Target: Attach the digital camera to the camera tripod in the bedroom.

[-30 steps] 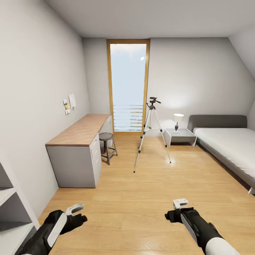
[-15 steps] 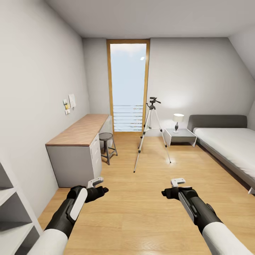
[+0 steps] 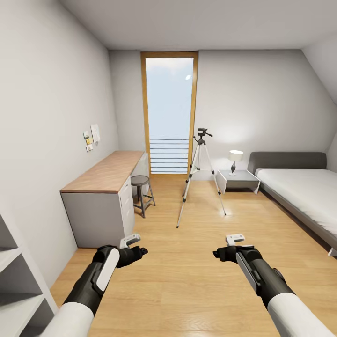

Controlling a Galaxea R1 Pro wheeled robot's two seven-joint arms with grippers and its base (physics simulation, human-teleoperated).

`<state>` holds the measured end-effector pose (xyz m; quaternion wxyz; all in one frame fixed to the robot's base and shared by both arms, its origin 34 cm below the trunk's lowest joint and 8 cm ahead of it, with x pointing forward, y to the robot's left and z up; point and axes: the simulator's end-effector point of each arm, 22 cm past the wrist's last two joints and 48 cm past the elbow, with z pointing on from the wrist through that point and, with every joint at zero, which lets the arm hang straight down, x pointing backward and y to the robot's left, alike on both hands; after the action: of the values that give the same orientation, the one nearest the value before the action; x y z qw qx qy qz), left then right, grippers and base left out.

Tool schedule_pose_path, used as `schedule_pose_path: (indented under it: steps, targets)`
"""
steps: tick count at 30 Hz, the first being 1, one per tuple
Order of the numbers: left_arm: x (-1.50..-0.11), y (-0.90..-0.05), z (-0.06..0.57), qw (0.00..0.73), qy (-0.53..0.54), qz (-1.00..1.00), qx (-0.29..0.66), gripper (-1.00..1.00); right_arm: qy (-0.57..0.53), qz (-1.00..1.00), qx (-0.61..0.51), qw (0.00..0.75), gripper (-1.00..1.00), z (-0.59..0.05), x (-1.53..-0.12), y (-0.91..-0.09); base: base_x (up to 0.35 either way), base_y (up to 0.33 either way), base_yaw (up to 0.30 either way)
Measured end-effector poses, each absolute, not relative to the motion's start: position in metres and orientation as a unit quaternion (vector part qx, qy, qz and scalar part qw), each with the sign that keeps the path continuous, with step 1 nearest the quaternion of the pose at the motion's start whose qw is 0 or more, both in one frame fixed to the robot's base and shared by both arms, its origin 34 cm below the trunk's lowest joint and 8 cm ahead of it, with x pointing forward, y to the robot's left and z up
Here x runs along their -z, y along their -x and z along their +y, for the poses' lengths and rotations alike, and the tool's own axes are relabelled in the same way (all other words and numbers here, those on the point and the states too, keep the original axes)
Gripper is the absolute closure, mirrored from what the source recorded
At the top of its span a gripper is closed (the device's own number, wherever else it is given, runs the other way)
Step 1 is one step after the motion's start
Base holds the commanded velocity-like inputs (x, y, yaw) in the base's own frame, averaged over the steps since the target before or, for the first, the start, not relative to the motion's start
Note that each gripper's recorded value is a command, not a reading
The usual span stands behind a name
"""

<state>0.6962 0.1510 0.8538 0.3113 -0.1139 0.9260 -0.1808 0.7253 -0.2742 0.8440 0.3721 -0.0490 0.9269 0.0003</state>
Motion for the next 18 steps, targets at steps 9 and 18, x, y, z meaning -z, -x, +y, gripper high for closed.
schedule_pose_path:
  steps: [9, 18]
  targets:
    - [-0.848, -0.695, 0.154, 0.309, 0.116, 0.928, 0.171, -1.0, 0.052, 0.927, 0.0, 0.371, -1.0, -0.273, -0.839, -0.725, 0.0, 0.0, 0.0]
    - [-0.834, -0.695, 0.157, 0.305, 0.118, 0.93, 0.17, -1.0, 0.051, 0.935, -0.002, 0.351, -1.0, -0.273, -0.82, -0.718, 0.0, 0.0, 0.0]
